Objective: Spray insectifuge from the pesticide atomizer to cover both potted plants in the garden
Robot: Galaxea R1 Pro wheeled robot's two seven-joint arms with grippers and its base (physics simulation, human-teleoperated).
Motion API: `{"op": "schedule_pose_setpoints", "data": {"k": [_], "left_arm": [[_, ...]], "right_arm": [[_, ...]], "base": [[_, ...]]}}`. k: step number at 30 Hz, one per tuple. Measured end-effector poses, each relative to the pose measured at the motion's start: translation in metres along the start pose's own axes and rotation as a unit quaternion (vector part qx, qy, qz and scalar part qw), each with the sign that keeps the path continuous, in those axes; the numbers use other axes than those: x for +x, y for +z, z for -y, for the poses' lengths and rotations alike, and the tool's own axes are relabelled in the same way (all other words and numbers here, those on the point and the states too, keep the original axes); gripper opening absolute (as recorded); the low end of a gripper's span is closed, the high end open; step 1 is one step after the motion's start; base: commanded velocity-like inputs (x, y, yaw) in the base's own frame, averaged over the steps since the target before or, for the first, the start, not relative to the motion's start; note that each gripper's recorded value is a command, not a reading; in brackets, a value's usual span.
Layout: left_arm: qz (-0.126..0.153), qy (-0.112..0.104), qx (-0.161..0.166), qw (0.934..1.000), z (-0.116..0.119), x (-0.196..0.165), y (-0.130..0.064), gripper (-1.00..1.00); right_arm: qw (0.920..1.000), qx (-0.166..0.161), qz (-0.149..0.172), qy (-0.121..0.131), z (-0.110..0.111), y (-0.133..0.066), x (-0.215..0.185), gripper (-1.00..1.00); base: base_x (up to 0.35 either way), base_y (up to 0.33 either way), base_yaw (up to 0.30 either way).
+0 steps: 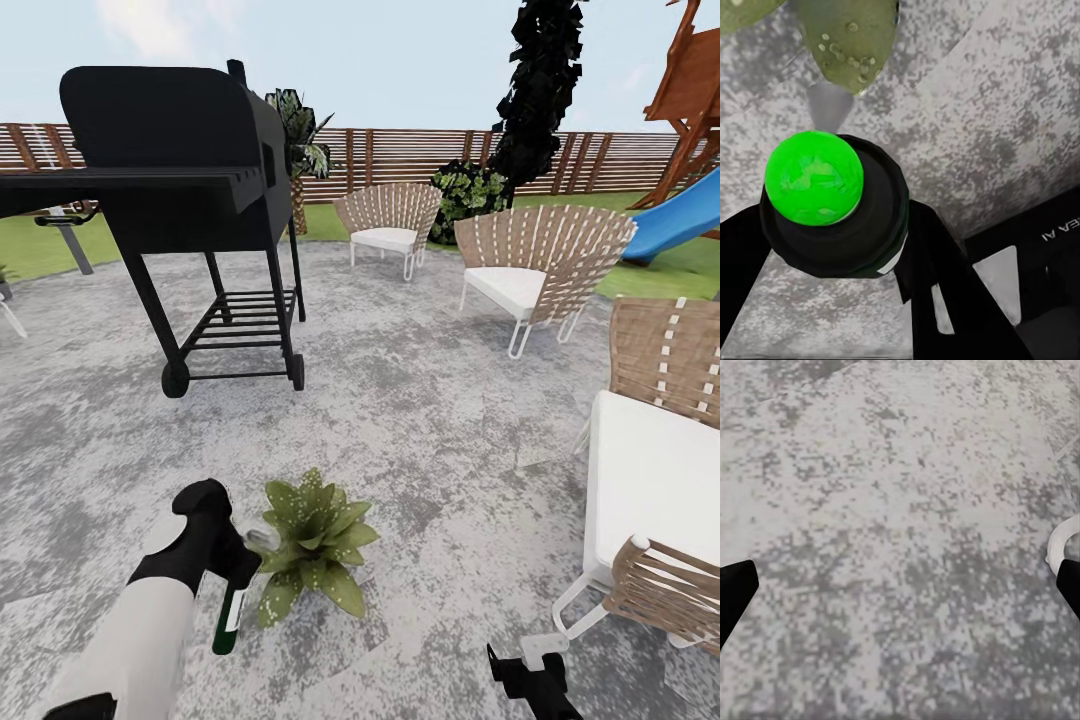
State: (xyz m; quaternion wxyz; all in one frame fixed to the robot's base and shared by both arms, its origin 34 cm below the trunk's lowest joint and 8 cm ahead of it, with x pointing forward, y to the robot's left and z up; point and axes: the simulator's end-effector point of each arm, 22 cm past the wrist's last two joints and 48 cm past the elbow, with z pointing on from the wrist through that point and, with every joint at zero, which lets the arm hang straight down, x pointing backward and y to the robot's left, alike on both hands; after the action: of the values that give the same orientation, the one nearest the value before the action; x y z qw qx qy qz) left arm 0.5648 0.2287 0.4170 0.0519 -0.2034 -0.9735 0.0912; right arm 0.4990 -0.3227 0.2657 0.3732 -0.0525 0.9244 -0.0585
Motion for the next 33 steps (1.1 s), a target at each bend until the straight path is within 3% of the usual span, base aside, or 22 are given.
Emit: {"op": "schedule_pose_setpoints", "data": {"k": [7,16,25,29,33], "left_arm": [[-0.014,-0.001,0.0,0.9999,-0.006,0.017,0.01,-1.0],[-0.041,0.005,0.022,0.9989,0.014,0.028,0.028,-1.0],[-0.057,-0.026,0.004,0.998,-0.033,0.057,0.027,-1.0],[-0.056,-0.02,0.008,0.9982,-0.025,0.053,0.028,-1.0],[-0.05,-0.002,0.028,0.9984,0.007,0.038,0.034,-1.0]], "right_arm": [[1.0,0.0,0.0,0.0,0.0,0.0,0.0,1.0],[1.0,0.0,0.0,0.0,0.0,0.0,0.0,1.0],[1.0,0.0,0.0,0.0,0.0,0.0,0.0,1.0],[1.0,0.0,0.0,0.0,0.0,0.0,0.0,1.0],[1.0,0.0,0.0,0.0,0.0,0.0,0.0,1.0]], "base": [[0.0,0.0,0.0],[0.0,0.0,0.0],[0.0,0.0,0.0],[0.0,0.0,0.0],[0.0,0.0,0.0]]}}
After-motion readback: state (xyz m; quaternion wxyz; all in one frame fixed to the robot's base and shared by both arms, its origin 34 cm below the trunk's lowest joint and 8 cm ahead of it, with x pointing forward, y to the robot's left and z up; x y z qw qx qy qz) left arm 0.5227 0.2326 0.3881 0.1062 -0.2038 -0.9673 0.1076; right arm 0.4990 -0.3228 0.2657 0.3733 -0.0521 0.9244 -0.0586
